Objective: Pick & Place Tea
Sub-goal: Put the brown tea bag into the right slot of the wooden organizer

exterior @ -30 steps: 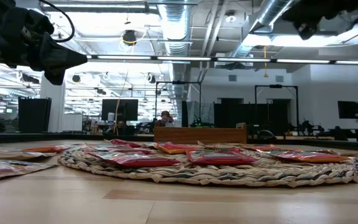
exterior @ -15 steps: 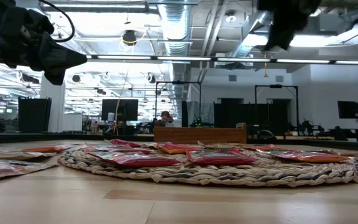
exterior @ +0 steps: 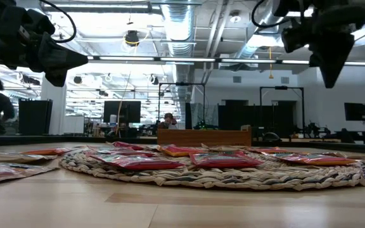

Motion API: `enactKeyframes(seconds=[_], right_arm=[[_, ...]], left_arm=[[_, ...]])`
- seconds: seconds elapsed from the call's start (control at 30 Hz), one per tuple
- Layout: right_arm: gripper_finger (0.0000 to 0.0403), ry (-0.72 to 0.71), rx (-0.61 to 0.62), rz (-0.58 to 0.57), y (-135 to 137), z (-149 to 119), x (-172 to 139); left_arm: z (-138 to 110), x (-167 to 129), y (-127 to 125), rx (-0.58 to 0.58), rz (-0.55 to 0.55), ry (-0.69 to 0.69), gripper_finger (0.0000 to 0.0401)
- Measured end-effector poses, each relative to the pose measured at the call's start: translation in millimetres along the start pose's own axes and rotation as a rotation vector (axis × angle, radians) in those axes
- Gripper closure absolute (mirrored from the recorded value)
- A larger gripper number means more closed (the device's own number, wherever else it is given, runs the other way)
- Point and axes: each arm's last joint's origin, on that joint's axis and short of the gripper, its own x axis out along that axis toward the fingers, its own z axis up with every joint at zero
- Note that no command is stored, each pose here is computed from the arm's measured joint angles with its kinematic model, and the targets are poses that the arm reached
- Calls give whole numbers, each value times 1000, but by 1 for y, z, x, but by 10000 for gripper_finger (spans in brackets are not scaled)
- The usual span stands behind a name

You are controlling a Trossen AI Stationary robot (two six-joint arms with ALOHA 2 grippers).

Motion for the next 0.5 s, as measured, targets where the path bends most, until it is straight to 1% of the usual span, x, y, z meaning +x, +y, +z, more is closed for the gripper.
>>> enactKeyframes(seconds=[0.1,0.27,0.4,0.5], right_arm=[[334,12,-68,-9,1,-2,4],[258,9,-174,-88,-1,-2,11],[198,1,-247,-130,-6,-3,28],[170,-4,-269,-133,-11,-5,43]], left_arm=[[0,0,0,0,0,0,393],[0,0,0,0,0,0,393],[0,0,0,0,0,0,393],[0,0,0,0,0,0,393]])
